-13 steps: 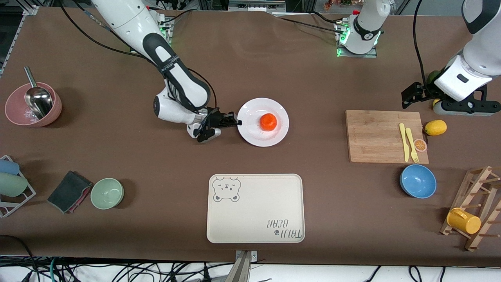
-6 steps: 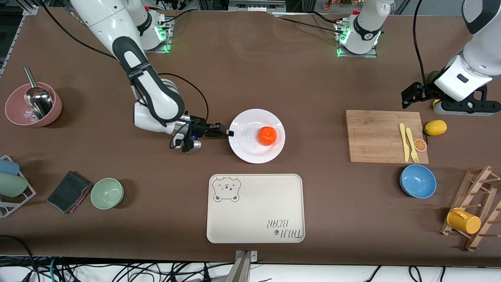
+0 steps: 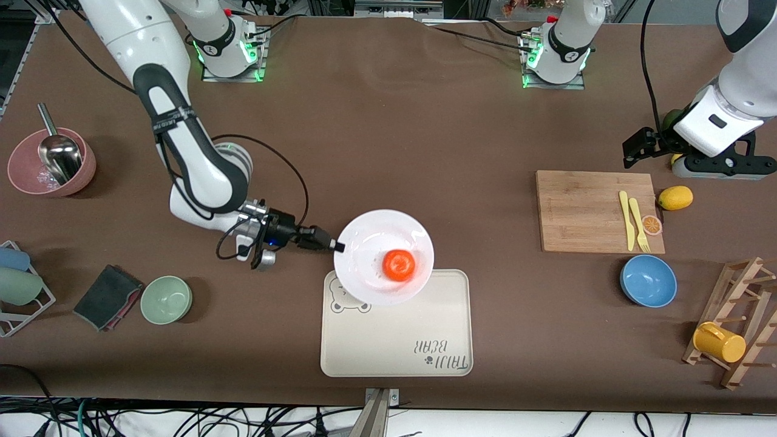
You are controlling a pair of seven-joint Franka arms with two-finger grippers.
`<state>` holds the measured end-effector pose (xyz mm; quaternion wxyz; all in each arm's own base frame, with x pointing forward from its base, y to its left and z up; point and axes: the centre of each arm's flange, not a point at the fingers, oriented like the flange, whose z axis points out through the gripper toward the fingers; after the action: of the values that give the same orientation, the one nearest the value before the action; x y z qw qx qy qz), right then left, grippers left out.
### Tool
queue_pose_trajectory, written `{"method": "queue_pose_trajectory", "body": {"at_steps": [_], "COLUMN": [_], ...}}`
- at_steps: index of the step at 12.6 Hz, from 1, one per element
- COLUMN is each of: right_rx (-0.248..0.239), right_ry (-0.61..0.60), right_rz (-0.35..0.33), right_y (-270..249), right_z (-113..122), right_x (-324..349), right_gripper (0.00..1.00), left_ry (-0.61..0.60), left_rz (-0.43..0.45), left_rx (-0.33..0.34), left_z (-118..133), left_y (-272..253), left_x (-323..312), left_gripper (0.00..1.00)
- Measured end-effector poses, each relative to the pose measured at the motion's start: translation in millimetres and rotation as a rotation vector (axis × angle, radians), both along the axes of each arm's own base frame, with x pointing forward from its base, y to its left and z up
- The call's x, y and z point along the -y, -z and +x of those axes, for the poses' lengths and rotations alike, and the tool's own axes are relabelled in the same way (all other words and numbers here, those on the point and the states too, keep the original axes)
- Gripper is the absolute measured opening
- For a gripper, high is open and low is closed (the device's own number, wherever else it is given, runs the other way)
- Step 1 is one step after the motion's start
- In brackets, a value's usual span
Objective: Place orange and plate with both arms
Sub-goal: 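Slide the plate with the right gripper onto the bear tray, then open the right gripper and release the plate rim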
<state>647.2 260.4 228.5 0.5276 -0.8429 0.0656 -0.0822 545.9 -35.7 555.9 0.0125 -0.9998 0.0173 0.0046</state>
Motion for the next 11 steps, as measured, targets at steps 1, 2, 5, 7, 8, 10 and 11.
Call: {"method": "queue_pose_trajectory", "body": {"at_steps": [1, 2, 5, 7, 8, 10, 11], "right_rx": [0.002, 0.004, -0.006, -0.015, -0.019, -0.027, -0.032], "right_ry": [0.019, 0.035, 0.075, 0.085, 0.088, 0.089, 0.088], "right_rz": [0.013, 0.022, 0.026, 0.026, 0.020, 0.002, -0.005], "right_y": [13, 27, 57, 73, 83, 99, 105], "right_z": [16, 29, 51, 55, 55, 51, 48], "right_x": [4, 7, 21, 19, 14, 1, -4], "right_gripper": [0.05, 0.05, 0.05, 0.05, 0.05, 0.05, 0.05], "left_ry": [0.000, 0.000, 0.003, 0.004, 0.004, 0.004, 0.004], "left_rz": [0.000, 0.000, 0.000, 0.000, 0.000, 0.000, 0.000], "left_rx": [0.000, 0.000, 0.001, 0.001, 0.001, 0.000, -0.001], "left_z": [0, 0, 0, 0, 0, 0, 0], "left_y": [0, 0, 0, 0, 0, 0, 0], "left_x": [0, 0, 1, 2, 2, 2, 2], "left_gripper": [1.00, 1.00, 1.00, 1.00, 1.00, 1.00, 1.00]}}
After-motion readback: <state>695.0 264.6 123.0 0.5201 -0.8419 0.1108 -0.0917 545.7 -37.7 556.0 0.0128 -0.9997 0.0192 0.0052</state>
